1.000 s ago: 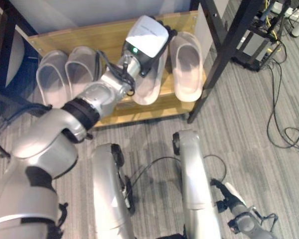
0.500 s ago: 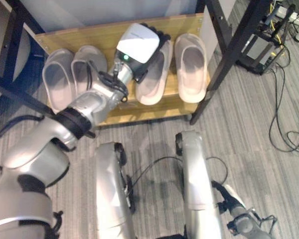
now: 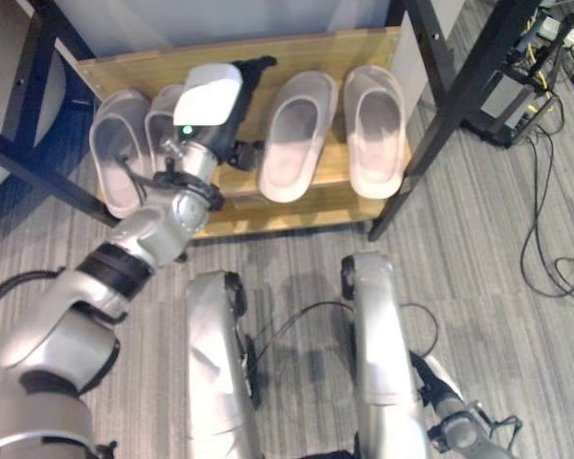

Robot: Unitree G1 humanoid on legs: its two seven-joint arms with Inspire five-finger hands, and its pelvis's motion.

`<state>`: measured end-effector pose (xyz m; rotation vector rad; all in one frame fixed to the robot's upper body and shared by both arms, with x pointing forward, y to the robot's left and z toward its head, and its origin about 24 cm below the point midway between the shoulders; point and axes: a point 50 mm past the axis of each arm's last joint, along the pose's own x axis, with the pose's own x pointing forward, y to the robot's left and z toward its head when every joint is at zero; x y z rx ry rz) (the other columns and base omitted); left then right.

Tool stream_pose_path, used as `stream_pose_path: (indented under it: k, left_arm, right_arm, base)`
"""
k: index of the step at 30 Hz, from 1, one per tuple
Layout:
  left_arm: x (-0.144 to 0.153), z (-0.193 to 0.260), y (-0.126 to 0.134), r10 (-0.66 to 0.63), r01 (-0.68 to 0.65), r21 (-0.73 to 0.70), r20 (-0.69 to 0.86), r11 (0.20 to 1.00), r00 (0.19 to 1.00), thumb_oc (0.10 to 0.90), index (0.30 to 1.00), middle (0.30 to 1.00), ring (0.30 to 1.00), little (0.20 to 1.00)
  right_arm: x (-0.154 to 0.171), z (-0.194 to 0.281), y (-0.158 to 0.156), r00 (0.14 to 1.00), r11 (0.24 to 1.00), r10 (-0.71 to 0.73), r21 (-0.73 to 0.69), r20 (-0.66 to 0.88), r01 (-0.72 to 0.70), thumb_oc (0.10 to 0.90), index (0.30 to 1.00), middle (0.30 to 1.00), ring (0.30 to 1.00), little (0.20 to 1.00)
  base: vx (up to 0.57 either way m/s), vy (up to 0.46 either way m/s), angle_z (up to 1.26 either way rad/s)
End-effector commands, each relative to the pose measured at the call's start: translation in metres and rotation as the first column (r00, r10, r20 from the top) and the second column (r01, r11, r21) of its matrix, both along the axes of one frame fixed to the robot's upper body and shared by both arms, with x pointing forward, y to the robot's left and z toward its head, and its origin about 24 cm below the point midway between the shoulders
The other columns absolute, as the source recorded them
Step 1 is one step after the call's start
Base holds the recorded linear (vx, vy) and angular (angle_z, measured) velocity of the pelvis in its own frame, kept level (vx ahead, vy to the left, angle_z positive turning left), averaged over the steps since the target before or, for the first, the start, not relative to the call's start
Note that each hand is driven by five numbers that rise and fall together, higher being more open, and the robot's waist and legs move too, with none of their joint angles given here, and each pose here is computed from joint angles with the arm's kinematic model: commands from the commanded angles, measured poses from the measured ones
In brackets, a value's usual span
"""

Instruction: Arrange the slippers neatly on the shoe rack.

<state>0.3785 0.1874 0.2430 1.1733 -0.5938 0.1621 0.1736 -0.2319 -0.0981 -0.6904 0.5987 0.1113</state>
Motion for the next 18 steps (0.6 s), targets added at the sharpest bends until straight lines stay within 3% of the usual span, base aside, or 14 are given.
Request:
stream_pose_path:
  k: [1, 6, 11, 18]
  left_arm:
    - [-0.019, 0.074, 0.013, -0.034, 0.093, -0.209, 0.272, 0.974, 0.962, 0.8, 0.9, 0.9, 0.9, 0.9]
    - [-0.017, 0.066, 0.013, -0.061, 0.118, -0.246, 0.227, 0.962, 0.972, 0.8, 0.9, 0.9, 0.9, 0.9]
    - [-0.021, 0.06, 0.0, -0.191, 0.239, -0.296, 0.181, 0.925, 0.965, 0.8, 0.9, 0.9, 0.9, 0.9]
    - [-0.025, 0.059, -0.016, -0.267, 0.305, -0.264, 0.171, 0.915, 0.948, 0.8, 0.9, 0.9, 0.9, 0.9]
  right_arm:
    - [0.009, 0.011, 0.0, 0.997, 1.0, 0.006, 0.004, 0.074, -0.007, 0.8, 0.9, 0.9, 0.9, 0.9]
    - [0.009, 0.01, 0.0, 0.998, 1.0, 0.005, 0.003, 0.065, -0.005, 0.8, 0.9, 0.9, 0.9, 0.9]
    - [0.007, 0.008, 0.001, 0.999, 1.0, 0.006, 0.001, 0.052, -0.006, 0.8, 0.9, 0.9, 0.9, 0.9]
    - [0.006, 0.006, -0.002, 0.999, 1.0, 0.004, -0.017, 0.033, -0.003, 0.8, 0.9, 0.9, 0.9, 0.9]
  base:
    - [0.0, 0.0, 0.0]
    - [0.0, 0.0, 0.0]
    - [0.0, 0.0, 0.0]
    - [0.0, 0.0, 0.0]
